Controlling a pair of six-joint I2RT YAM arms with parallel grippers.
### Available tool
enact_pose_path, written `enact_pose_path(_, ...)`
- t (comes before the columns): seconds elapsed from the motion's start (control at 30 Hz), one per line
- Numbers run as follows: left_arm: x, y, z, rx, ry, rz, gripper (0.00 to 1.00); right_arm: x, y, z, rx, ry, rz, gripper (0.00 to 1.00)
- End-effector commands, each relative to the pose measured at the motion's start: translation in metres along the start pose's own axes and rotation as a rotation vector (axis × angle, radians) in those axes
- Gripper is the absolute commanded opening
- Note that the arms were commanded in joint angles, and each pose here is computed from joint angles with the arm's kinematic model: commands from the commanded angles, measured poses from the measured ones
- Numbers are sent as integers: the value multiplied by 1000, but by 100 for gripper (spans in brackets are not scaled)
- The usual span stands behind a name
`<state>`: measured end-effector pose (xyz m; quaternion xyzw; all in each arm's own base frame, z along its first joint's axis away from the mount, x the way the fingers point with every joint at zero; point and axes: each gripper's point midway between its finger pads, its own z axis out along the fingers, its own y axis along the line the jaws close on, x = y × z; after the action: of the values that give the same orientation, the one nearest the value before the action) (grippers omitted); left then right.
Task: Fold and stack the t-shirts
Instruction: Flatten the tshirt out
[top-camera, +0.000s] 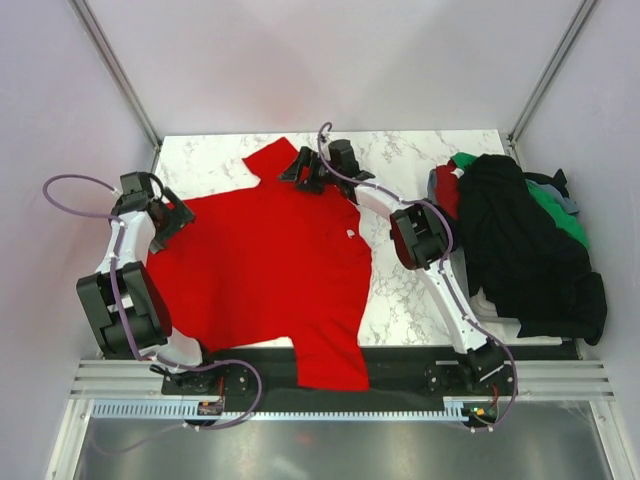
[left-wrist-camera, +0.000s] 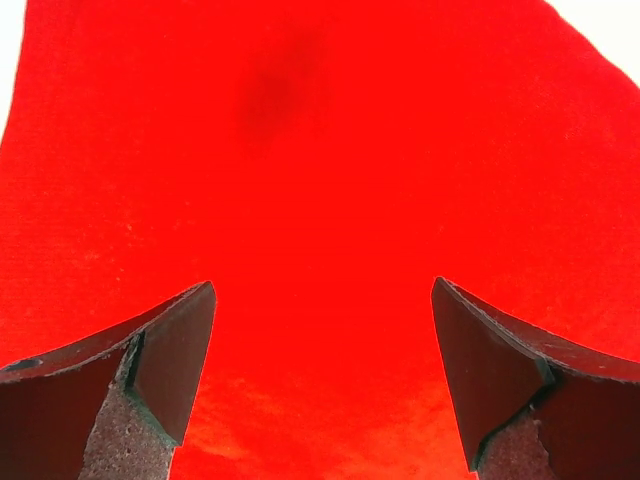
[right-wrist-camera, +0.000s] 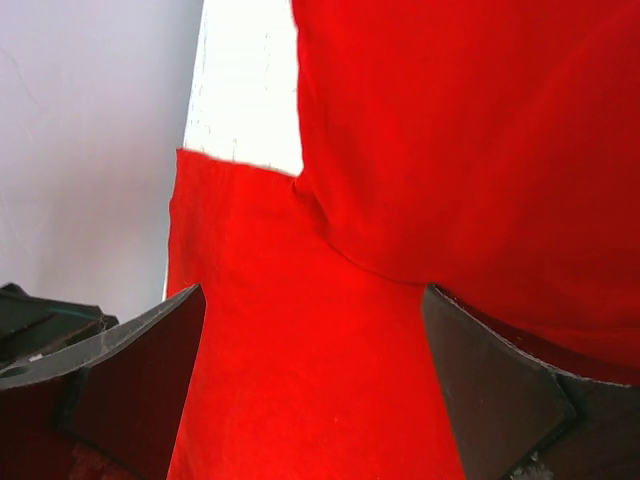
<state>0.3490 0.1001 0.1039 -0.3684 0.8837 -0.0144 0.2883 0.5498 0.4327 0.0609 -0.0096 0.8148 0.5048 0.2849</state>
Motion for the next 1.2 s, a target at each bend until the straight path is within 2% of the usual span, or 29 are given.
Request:
enact_pose_path(0.0,-10,-10,0,45,-28,-9,96,-49,-31,-17,3,-111,41,98)
enact_pose_path(0.2,-10,-14,7,58,-14,-1,95,-71,-146,-66,265,-179,106,98)
enact_pose_path(0.23,-10,-16,9,66,-10,-9,95,-80,-141,-77,269,-203,99,98)
enact_pose_path(0.27,-10,-19,11,75,-10,-12,95,-70,-160,-87,307,-193,119,98)
enact_pose_path(0.33,-12,-24,17,82,-3,-15,95,-75,-153,-100,310,-208,98,98)
enact_pose_path(0.4,-14,-32,19,99,2,-7,94,-66,-165,-111,358,-200,92,98)
enact_pose_path(0.53,-18,-49,10,128,-7,11,94,-79,-147,-118,343,-197,54,98)
enact_pose_path(0.63,-15,-41,-4,105,-38,-6,94,-110,-106,-118,286,-212,-25,98)
enact_pose_path(0.7,-16,-35,-22,99,-88,-20,94,-135,-62,-119,243,-233,-97,98)
enact_pose_path(0.77,-4,-15,-28,28,-103,-78,93,-155,-18,-131,237,-252,-163,98)
enact_pose_path(0.83,7,6,-42,3,-143,-188,92,-159,35,-146,227,-263,-221,98)
enact_pose_path(0.9,18,24,-54,-10,-183,-294,91,-140,54,-153,282,-255,-240,98)
enact_pose_path(0.93,22,31,-57,-23,-197,-331,91,-142,96,-180,276,-298,-275,98)
enact_pose_path(0.97,26,37,-61,-26,-213,-369,91,-108,83,-180,363,-260,-276,98)
enact_pose_path(1.0,33,47,-63,-33,-226,-430,90,-92,95,-188,380,-255,-296,98)
enact_pose_path(1.03,37,51,-63,-34,-227,-454,88,-85,130,-217,370,-287,-329,98)
enact_pose_path(1.07,43,54,-61,-38,-215,-473,88,-37,118,-215,426,-209,-329,98)
enact_pose_path(1.1,55,58,-56,-45,-186,-501,88,-21,119,-227,474,-214,-335,98)
enact_pose_path(1.13,61,60,-53,-54,-168,-515,88,-6,139,-252,464,-221,-336,98)
enact_pose_path(1.17,68,62,-48,-61,-147,-528,86,41,118,-255,500,-129,-311,98)
